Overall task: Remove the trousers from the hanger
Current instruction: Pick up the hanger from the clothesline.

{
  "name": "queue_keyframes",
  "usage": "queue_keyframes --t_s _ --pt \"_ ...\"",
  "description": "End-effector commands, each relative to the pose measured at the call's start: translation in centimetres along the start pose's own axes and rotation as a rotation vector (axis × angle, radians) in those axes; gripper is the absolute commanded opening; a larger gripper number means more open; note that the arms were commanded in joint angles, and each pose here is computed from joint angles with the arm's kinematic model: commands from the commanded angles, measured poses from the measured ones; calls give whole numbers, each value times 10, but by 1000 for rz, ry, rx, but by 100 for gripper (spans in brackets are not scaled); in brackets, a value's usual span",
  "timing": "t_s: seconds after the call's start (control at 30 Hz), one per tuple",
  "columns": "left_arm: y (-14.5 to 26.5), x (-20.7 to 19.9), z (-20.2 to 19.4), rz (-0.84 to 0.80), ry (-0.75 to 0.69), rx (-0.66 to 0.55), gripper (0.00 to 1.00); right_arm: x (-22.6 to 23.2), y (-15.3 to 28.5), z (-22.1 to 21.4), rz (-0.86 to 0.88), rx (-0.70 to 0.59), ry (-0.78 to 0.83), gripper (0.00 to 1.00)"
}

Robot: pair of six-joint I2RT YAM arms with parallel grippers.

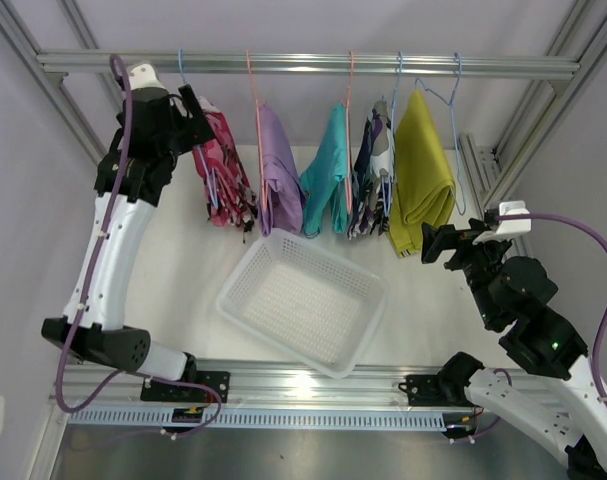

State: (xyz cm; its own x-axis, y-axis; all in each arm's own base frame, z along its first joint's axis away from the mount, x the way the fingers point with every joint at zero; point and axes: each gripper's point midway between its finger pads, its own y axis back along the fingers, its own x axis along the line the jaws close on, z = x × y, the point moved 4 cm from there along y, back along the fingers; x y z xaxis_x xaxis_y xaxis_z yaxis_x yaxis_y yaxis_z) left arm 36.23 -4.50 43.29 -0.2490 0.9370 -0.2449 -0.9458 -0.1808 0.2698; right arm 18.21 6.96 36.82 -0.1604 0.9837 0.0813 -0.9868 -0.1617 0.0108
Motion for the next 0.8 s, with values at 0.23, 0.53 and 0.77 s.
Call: queue_keyframes --t_s 0.23,0.53,0.77 --pt "-14 -47 -33 -395 174 219 97 2 0 4 13 -11 7 99" --pt "-5 -37 -47 -674 418 227 73 4 2 5 27 -15 0 99" --pt "9 -27 -40 -876 544 141 71 5 2 3 32 -11 3 99"
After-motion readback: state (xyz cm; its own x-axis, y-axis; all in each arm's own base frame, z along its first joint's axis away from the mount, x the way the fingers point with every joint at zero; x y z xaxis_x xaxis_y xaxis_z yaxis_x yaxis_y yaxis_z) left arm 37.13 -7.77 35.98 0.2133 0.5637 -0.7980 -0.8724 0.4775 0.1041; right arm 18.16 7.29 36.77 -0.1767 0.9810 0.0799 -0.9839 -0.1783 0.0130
